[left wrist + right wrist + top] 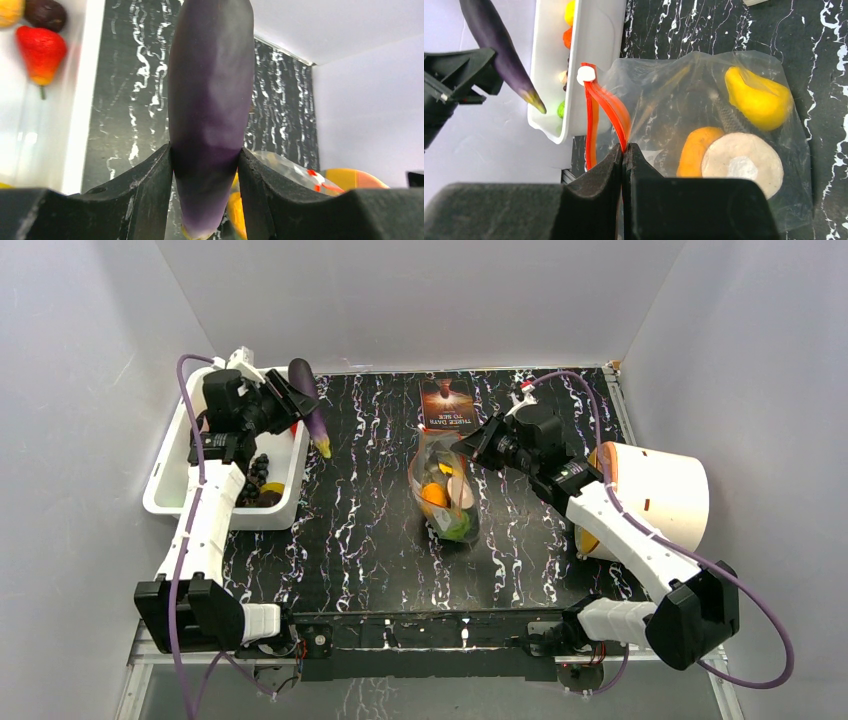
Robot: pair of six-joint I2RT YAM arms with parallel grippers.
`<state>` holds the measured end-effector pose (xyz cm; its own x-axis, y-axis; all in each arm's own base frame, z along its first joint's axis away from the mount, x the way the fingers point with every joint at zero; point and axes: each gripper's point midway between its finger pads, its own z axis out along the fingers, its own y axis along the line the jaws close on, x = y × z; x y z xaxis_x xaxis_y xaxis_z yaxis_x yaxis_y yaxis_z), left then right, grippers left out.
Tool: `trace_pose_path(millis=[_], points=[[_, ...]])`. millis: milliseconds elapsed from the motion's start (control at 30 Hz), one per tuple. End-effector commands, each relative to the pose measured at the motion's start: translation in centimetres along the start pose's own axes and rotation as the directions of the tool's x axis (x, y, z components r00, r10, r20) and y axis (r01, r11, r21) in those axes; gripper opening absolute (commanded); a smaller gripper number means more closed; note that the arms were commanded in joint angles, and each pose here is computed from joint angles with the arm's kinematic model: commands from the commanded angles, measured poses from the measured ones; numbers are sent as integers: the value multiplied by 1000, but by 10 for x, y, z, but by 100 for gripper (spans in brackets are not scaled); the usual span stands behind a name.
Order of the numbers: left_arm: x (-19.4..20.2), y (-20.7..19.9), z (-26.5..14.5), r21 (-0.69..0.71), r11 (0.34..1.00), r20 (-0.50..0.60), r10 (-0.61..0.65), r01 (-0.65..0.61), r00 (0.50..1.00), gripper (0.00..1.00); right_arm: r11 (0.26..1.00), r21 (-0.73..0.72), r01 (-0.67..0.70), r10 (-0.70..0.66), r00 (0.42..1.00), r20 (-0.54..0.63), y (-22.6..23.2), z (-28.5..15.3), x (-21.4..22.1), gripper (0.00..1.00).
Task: Place the food in the zip-top bag and seal the zipper
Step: Place the fake vegetable in the zipper food storage bag.
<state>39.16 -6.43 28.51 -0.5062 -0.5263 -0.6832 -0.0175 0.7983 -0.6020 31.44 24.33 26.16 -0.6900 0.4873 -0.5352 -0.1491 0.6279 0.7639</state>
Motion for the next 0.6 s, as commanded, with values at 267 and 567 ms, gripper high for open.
trace_pose_path(millis=[267, 567], points=[[41, -89, -23, 308, 949, -84, -47, 71, 995, 23, 983, -143, -112, 135, 977, 163, 39, 7, -43, 0], [59, -135, -33, 441, 895, -58, -38, 60, 998, 20, 974, -153, -167, 192, 967, 167, 38, 13, -44, 0]])
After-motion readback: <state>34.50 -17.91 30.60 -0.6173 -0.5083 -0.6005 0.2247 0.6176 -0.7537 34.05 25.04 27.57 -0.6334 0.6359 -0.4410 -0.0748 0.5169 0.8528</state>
